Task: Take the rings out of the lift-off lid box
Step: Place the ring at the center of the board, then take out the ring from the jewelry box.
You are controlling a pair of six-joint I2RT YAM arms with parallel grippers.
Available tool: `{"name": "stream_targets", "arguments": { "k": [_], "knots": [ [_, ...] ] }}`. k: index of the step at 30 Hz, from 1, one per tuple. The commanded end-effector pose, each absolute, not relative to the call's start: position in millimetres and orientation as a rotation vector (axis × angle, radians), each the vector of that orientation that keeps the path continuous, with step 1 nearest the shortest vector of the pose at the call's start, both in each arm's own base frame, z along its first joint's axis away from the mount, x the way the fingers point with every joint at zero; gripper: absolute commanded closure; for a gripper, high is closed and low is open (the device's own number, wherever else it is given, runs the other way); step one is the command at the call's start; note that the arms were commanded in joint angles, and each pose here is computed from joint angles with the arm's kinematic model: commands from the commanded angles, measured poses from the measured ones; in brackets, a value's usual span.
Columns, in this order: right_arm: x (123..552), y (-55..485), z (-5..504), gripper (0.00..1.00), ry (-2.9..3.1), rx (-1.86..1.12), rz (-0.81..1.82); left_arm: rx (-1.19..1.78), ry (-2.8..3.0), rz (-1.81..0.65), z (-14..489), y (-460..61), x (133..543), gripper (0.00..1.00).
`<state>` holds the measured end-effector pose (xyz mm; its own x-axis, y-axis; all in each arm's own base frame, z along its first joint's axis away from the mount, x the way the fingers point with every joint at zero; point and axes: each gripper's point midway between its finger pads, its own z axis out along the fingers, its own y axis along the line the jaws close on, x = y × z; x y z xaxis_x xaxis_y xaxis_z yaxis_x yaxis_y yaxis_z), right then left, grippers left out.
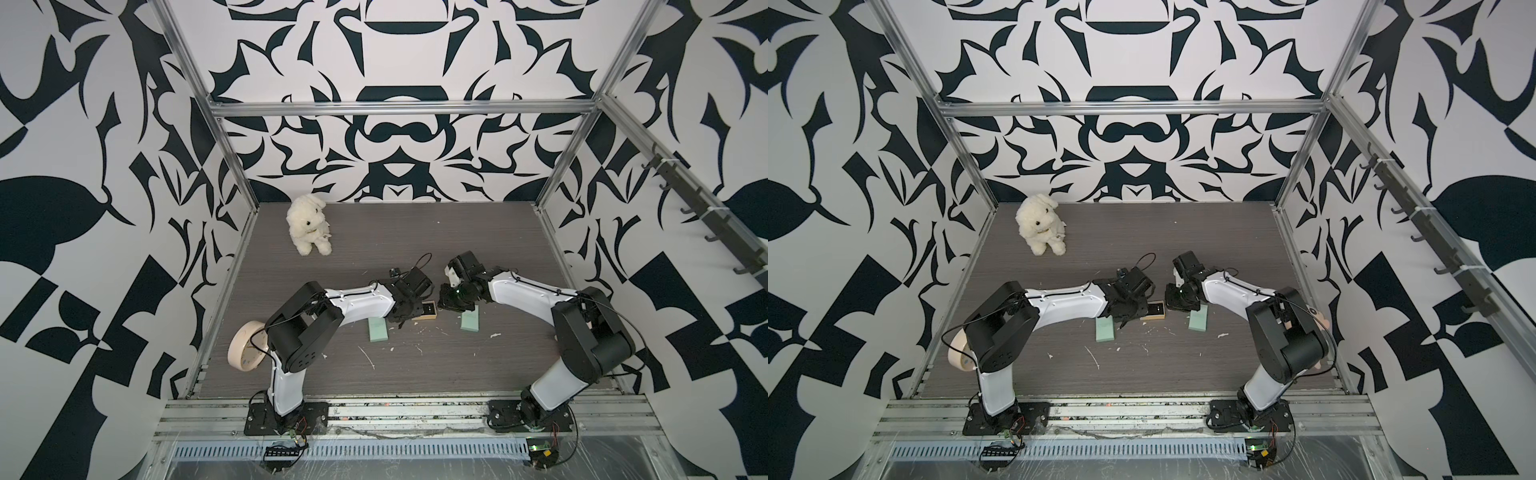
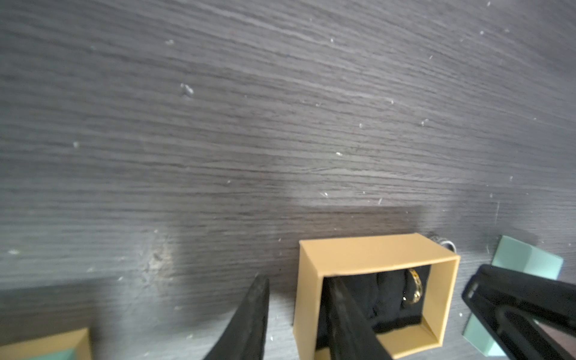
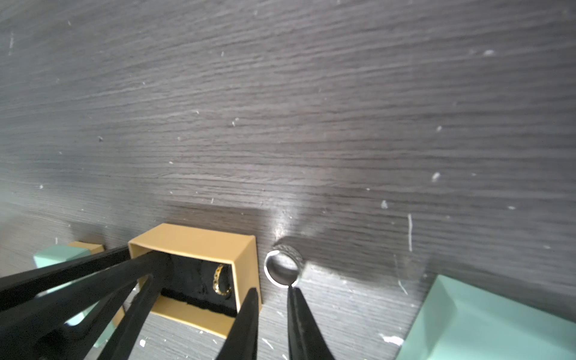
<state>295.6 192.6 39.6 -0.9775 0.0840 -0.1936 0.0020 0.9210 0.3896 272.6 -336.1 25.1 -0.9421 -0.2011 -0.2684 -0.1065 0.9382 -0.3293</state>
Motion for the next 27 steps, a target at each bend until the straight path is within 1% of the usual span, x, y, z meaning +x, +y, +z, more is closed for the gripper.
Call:
{"name": "stream_targets", "arguments": {
  "k": [1, 5, 14, 27],
  "knots": [
    [302.0, 195.1, 46.0, 0.79, 2.856, 0.06, 0.565, -0.224, 2.877, -0.293, 2.6, -307.9, 253.0, 0.65],
    [302.3, 198.0, 53.6, 0.8, 2.838, 0.041, 0.547, -0.225, 2.874, -0.294, 4.0, -306.7, 252.7, 0.65],
    [296.2, 222.2, 75.6, 0.8, 2.803, -0.085, 0.476, -0.235, 2.885, -0.308, 0.4, -309.4, 252.0, 0.65],
    [293.2, 231.3, 51.8, 0.81, 2.861, -0.134, 0.383, -0.243, 2.889, -0.313, -1.8, -310.0, 251.4, 0.65]
  ]
}}
